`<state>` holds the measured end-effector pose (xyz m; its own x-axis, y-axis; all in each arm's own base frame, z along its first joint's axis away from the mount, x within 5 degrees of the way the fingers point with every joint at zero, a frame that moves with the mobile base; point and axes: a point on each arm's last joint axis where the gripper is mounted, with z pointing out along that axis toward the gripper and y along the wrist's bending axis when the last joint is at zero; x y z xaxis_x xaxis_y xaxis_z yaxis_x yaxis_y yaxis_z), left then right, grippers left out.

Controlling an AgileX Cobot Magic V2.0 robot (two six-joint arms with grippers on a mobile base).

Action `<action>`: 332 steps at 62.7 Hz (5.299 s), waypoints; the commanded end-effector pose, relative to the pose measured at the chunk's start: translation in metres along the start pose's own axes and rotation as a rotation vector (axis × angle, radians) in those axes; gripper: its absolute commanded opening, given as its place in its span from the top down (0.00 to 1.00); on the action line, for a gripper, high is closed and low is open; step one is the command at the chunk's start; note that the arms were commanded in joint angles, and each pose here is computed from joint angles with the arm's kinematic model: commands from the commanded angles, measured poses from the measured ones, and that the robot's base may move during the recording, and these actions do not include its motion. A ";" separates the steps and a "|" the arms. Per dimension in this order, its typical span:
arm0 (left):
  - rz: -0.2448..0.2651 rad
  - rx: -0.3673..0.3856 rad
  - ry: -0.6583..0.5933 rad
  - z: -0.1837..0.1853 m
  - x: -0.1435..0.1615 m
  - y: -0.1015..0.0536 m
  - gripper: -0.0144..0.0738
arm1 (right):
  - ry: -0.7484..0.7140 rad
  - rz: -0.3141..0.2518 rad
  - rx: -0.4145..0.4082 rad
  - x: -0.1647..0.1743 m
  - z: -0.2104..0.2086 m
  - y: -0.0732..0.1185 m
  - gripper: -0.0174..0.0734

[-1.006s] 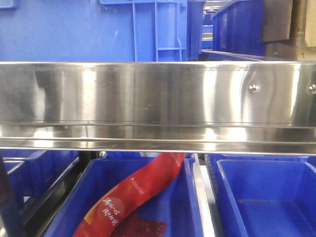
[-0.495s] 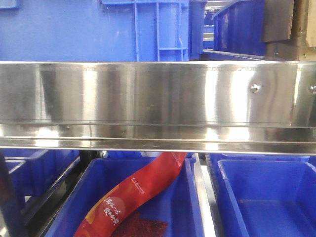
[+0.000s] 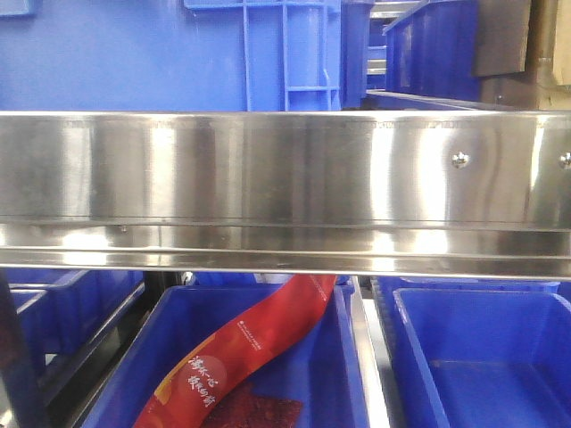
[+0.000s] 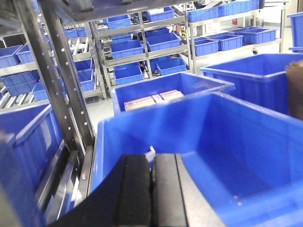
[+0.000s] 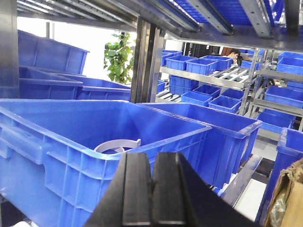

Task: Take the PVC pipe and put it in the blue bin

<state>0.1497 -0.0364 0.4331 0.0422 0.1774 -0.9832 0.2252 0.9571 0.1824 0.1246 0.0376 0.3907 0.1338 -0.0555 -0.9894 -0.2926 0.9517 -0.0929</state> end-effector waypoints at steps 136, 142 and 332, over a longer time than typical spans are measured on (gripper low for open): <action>-0.157 -0.278 0.100 -0.113 0.122 -0.010 0.96 | 0.045 -0.008 0.079 0.070 -0.040 0.001 0.99; -0.157 -0.278 0.100 -0.113 0.122 -0.010 0.96 | 0.045 -0.008 0.079 0.070 -0.040 0.001 0.99; -0.069 -0.433 -0.108 -0.104 0.213 -0.016 0.96 | 0.046 -0.008 0.077 0.070 -0.040 0.001 0.99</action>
<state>0.0551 0.0100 0.2185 0.1290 0.1025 -0.9863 -0.1900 0.9788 0.0768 0.0968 0.0243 0.3161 0.0786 -0.0692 -0.9945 -0.2360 0.9679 -0.0860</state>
